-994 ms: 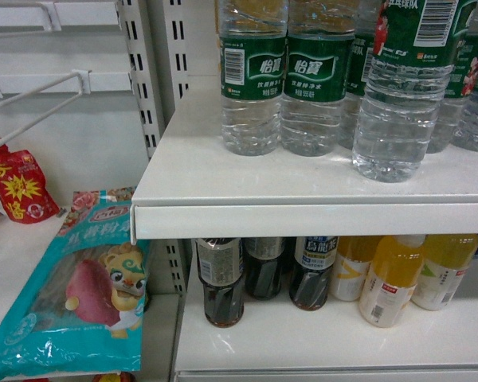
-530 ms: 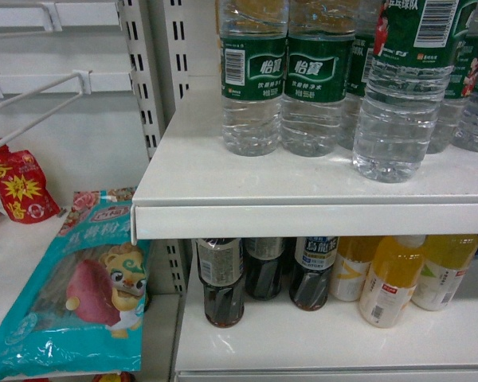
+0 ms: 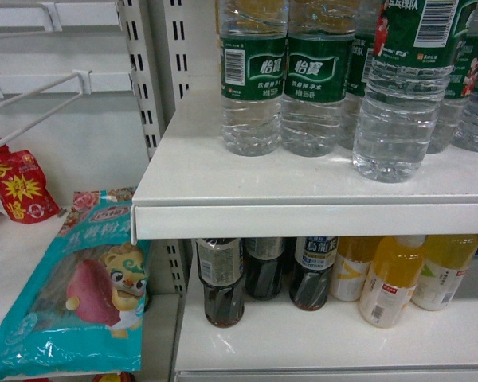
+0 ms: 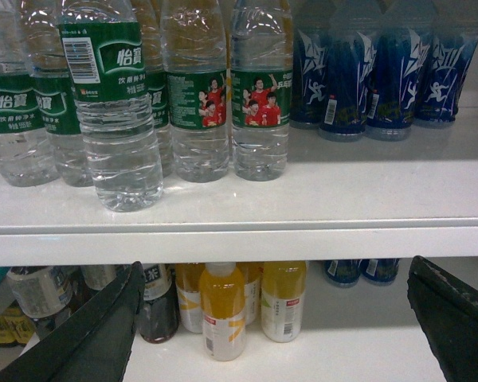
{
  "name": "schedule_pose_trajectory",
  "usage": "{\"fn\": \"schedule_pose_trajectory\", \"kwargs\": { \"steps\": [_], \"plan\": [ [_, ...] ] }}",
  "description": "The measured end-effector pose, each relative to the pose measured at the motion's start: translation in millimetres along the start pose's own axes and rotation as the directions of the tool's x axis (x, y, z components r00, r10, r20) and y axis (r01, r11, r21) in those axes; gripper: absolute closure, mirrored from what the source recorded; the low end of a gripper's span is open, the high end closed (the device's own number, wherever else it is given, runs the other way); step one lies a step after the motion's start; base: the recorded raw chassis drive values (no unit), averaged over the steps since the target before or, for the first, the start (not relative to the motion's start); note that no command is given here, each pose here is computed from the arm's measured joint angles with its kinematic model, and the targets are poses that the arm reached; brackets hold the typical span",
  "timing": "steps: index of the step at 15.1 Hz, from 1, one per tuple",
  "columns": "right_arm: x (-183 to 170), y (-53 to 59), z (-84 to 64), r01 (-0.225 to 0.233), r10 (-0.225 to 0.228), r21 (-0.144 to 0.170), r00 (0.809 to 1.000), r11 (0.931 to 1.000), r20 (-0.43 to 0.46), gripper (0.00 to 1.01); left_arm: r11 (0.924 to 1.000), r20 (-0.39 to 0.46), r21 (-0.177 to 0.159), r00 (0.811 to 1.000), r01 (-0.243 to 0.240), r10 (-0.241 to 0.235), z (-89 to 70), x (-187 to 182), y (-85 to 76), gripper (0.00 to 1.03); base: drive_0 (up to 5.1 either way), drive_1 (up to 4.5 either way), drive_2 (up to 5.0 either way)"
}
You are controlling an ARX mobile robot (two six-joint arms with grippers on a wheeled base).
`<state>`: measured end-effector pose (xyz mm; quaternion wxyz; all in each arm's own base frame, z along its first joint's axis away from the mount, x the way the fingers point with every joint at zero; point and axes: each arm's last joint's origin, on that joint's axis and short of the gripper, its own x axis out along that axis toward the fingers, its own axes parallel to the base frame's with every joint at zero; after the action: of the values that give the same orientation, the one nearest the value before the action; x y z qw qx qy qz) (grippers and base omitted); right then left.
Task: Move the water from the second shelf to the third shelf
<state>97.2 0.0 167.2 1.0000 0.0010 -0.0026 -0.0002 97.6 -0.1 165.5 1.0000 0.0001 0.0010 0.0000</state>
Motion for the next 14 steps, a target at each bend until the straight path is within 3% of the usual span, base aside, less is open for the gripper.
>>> {"fn": "schedule_pose_trajectory", "kwargs": {
  "steps": [14],
  "plan": [
    [0.0, 0.0, 0.0, -0.001, 0.001, 0.0, 1.0, 1.0, 0.0, 0.03, 1.0, 0.0, 0.0, 1.0, 0.0, 0.0, 0.0, 0.0, 0.0, 0.05, 0.0, 0.0, 0.0]
  ]
}}
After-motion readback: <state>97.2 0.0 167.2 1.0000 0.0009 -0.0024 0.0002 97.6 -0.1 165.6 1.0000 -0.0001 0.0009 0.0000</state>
